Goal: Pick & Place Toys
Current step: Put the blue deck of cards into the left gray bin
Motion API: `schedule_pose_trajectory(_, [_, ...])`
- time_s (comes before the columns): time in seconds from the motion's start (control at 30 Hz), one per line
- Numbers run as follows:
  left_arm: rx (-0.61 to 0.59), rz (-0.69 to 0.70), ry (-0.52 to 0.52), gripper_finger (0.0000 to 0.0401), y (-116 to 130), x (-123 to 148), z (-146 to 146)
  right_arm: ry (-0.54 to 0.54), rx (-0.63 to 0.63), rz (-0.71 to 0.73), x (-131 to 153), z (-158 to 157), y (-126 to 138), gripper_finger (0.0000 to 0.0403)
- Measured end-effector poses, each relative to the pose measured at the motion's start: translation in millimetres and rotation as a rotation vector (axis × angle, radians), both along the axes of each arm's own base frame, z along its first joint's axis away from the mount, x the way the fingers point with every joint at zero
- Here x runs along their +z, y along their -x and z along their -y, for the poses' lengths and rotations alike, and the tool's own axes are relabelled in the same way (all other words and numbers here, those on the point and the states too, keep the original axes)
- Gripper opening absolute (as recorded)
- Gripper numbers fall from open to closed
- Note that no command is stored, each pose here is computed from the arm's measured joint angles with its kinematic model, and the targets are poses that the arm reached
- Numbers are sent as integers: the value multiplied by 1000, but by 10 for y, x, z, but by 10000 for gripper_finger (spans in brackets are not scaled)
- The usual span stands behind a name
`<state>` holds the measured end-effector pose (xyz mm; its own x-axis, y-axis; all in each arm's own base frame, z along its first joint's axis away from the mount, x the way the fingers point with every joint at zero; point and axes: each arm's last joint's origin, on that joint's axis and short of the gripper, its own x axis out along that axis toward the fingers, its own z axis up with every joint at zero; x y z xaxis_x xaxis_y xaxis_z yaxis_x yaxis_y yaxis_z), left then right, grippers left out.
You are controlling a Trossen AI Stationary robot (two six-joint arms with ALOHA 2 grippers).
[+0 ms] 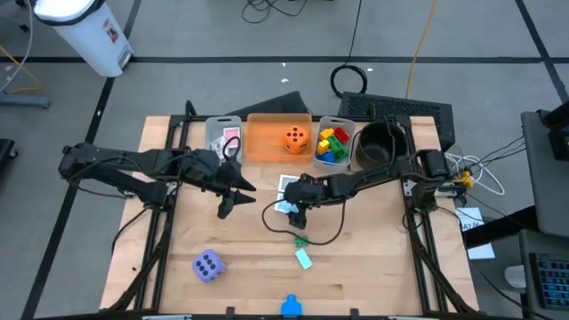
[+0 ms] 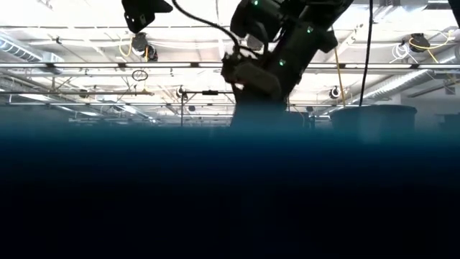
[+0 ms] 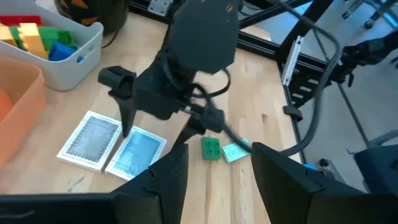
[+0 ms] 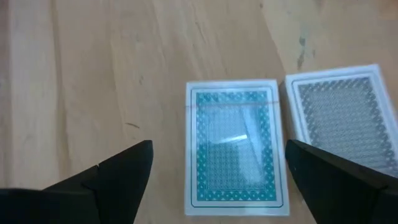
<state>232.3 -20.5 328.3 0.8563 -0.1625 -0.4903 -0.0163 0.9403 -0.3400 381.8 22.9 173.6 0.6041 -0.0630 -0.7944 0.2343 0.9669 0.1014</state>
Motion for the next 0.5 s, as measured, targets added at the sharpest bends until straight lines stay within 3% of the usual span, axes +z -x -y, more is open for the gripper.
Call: schedule_pose_trajectory(0.5, [-29, -3, 30, 182, 2, 2, 1, 36, -45, -59, -249, -36, -41, 357])
